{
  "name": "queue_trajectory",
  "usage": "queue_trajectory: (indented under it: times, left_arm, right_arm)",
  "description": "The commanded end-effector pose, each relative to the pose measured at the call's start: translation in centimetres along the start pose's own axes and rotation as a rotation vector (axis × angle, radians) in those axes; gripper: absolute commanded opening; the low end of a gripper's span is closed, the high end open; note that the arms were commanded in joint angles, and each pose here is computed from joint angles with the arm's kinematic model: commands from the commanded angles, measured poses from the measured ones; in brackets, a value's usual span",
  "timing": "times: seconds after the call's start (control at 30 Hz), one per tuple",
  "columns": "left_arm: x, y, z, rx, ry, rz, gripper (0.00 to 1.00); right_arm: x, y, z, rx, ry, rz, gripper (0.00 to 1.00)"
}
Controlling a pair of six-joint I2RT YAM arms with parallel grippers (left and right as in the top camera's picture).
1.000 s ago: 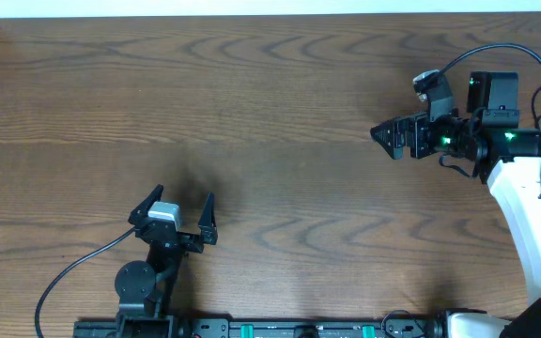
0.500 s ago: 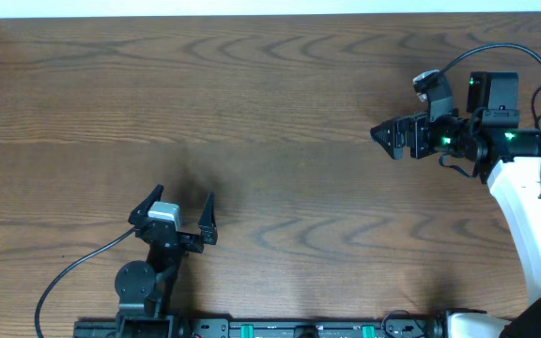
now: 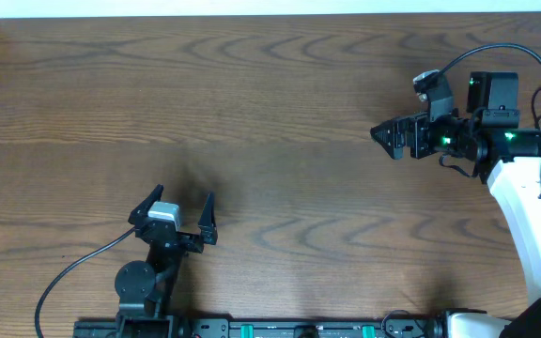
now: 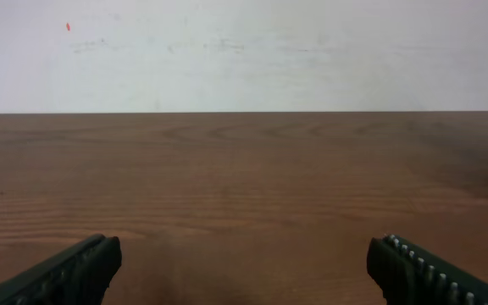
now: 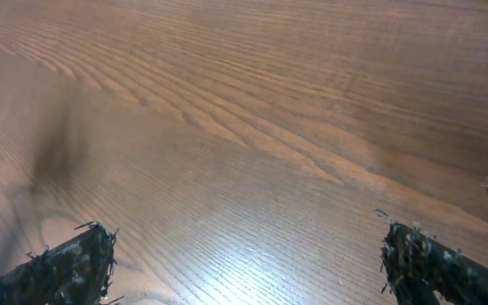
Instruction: Untangle cables
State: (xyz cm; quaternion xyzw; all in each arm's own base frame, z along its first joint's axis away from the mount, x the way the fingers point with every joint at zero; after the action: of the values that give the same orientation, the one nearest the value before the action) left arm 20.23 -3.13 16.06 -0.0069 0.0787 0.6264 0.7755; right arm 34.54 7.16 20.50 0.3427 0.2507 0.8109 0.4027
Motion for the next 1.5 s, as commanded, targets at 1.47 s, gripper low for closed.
queue_trajectory:
  times: [1.47]
  left_arm:
    - [0.2,-0.1,-1.4,0.046,0.013,0.010,0.97]
  right_arm:
    - [-1.8,1.8,-8.9,-0.392,0.199,-0.375,0.99]
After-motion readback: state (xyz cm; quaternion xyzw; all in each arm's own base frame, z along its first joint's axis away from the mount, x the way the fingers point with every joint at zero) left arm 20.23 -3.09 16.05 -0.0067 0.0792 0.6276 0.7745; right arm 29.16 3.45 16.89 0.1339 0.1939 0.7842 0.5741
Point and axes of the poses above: each gripper's point midway between its finger pads, its own y axis back along the fingers, its own x axis along the line the jaws close on, z = x × y, the point moved 4 cm from there along y, back along the fingers, and after that the axes turned 3 degrees about y, right-handed, at the moved point
